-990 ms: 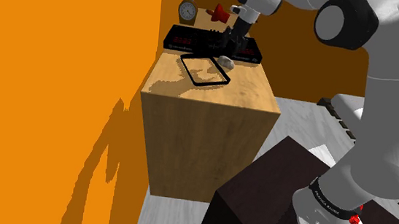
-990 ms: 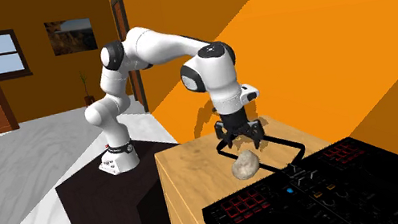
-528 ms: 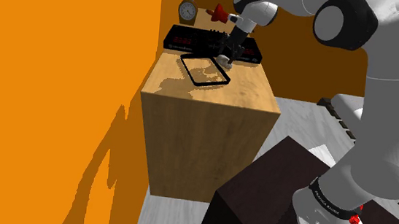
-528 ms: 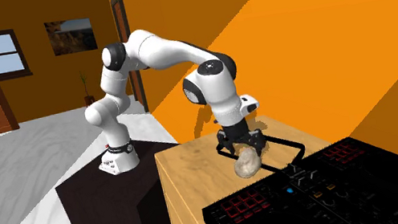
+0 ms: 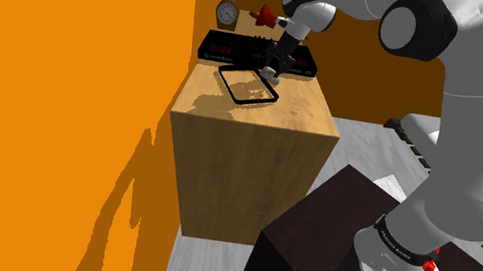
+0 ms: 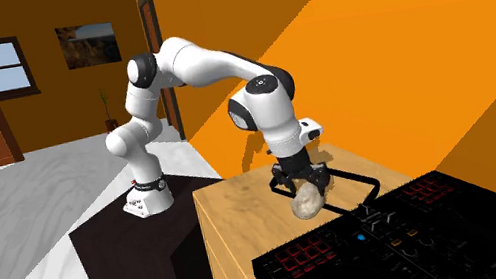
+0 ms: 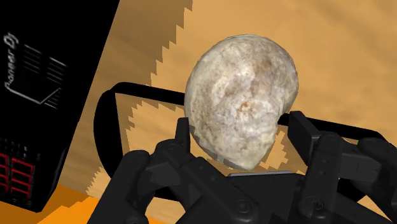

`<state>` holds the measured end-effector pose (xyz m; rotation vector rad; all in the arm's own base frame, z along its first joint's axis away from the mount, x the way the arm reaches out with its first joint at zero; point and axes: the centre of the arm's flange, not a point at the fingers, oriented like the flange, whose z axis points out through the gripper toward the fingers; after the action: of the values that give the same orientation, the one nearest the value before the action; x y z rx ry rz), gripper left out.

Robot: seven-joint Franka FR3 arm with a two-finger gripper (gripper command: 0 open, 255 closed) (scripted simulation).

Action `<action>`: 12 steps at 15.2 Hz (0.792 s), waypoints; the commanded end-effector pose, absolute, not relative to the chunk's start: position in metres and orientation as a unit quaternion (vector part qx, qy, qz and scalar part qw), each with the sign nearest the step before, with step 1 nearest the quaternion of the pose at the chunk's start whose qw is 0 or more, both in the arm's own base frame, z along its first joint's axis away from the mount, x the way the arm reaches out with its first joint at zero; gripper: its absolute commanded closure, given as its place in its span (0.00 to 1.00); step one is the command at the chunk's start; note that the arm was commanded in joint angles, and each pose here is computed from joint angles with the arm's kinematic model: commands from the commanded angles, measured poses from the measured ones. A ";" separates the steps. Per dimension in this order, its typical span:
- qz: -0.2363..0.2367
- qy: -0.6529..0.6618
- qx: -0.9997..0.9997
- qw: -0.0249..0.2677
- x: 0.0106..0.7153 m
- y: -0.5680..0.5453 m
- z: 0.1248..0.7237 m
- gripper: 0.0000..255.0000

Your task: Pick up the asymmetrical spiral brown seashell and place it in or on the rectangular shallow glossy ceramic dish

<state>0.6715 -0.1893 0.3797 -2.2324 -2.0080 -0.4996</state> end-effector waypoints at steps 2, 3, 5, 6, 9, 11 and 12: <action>-0.161 -0.660 -0.732 0.054 0.671 -0.187 0.376 1.00; -0.161 -0.660 -0.732 0.054 0.670 -0.187 0.376 1.00; -0.161 -0.660 -0.732 0.054 0.669 -0.187 0.376 1.00; -0.161 -0.660 -0.732 0.054 0.669 -0.188 0.377 1.00; -0.161 -0.659 -0.732 0.054 0.671 -0.188 0.375 1.00; -0.161 -0.659 -0.732 0.054 0.671 -0.188 0.386 1.00; -0.161 -0.659 -0.732 0.054 0.671 -0.188 0.391 1.00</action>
<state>0.6710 -0.1870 0.3892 -2.2247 -2.0082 -0.4985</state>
